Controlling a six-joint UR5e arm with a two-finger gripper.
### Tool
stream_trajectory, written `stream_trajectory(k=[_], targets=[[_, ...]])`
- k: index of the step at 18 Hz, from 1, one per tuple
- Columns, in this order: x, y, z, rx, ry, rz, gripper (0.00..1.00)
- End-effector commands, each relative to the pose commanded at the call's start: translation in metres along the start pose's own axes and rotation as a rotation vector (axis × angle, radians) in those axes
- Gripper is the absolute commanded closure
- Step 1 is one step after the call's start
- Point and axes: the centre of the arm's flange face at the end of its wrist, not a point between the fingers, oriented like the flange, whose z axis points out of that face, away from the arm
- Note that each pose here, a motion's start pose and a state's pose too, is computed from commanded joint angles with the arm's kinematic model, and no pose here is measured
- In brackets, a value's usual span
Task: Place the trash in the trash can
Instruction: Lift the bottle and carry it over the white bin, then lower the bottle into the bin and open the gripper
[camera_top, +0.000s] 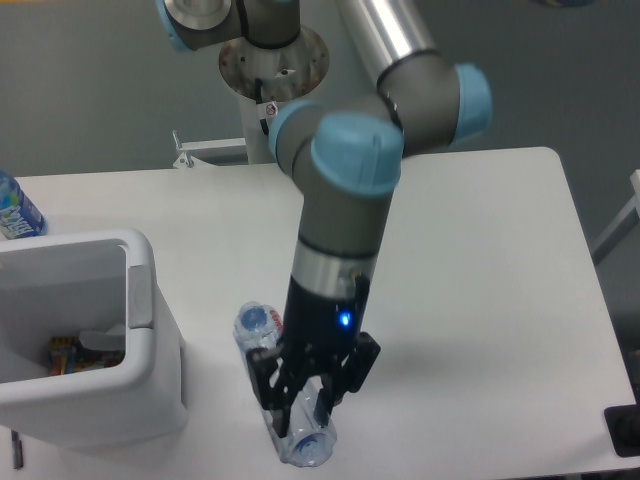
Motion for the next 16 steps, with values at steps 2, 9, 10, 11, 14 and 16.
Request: stream_trajectory(k=[2, 9, 10, 11, 14, 16], targets=[[0.013, -0.007, -0.021, 0.058, 0.010, 0.034, 0.49], [0.092, 0.010, -0.049, 0.093, 0.085, 0.132, 0.49], [0.102, 0.017, -0.046, 0.083, 0.097, 0.143, 0.49], [0.112, 0.024, -0.041, 0.069, 0.108, 0.150, 0.49], [0.144, 0.047, -0.031, 0.032, 0.145, 0.181, 0.49], [0.162, 0.061, -0.025, 0.010, 0.166, 0.198, 0.49]])
